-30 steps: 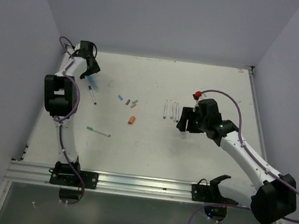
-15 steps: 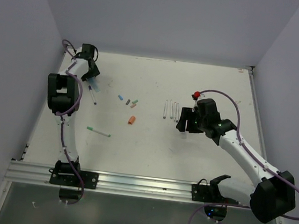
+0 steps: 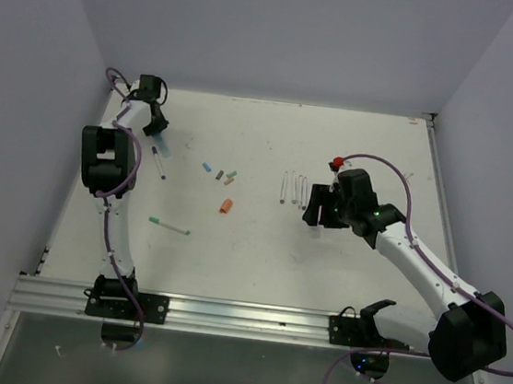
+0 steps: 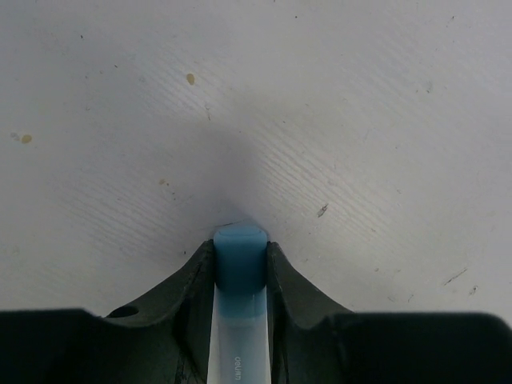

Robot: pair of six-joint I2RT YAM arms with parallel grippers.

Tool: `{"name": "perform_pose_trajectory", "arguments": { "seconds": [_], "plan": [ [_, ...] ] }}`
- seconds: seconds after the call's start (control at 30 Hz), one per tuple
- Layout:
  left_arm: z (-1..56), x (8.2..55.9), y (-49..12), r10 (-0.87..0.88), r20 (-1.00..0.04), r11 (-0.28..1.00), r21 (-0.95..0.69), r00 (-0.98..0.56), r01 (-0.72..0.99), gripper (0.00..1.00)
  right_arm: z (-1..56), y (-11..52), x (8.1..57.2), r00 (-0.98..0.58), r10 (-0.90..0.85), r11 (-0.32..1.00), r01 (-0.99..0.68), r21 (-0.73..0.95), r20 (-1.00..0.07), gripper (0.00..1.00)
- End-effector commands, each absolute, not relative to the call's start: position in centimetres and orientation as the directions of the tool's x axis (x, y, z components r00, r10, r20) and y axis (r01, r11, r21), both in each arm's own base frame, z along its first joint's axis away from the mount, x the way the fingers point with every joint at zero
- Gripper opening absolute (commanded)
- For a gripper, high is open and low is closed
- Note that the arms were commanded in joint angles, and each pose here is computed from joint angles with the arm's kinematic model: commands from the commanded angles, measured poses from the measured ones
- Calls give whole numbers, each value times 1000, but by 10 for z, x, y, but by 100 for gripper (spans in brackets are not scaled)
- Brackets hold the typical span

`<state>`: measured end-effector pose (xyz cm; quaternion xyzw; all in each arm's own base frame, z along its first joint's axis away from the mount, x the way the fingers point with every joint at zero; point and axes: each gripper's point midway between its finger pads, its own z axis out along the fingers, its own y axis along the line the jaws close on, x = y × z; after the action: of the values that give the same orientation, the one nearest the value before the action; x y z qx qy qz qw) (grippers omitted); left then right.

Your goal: Open the pen caps

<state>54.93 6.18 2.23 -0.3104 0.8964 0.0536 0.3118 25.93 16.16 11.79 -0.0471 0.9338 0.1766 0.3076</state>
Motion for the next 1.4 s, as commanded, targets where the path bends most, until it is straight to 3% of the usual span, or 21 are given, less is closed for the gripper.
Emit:
{"name": "perform_pose_trajectory", "arguments": {
  "seconds": [0.0,0.13,0.4,0.53,0.7,0.87,1.1,1.27,1.37],
  "plan": [
    [15,551,54,-549,-562,804,-153,-619,-574,8,136,163,266,-769,17,928,-225,296,-639,64],
    [33,556,34,-555,-559,824,-266,-616,-501,0,140,162,270,-762,9,933,-227,279,-648,66],
    [126,547,-17,-508,-668,861,-420,-544,-288,0,153,161,278,-760,80,941,-156,301,-645,99],
    [163,525,-68,-496,-686,853,-500,-532,-150,0,176,172,278,-727,194,901,-134,413,-658,99],
    [200,484,-122,-481,-698,825,-566,-530,-3,0,190,194,272,-701,246,814,-226,535,-670,99],
    [229,443,-158,-484,-713,766,-626,-508,149,0,184,226,275,-782,184,750,-281,599,-596,84],
    [206,389,-190,-462,-671,725,-663,-580,189,0,174,286,262,-737,48,797,-379,471,-674,84],
    [194,353,-203,-450,-646,711,-677,-617,190,0,171,330,250,-731,29,740,-443,507,-682,79],
    [192,338,-207,-449,-639,702,-685,-624,197,0,170,345,245,-713,50,723,-457,517,-700,83]
  ]
}}
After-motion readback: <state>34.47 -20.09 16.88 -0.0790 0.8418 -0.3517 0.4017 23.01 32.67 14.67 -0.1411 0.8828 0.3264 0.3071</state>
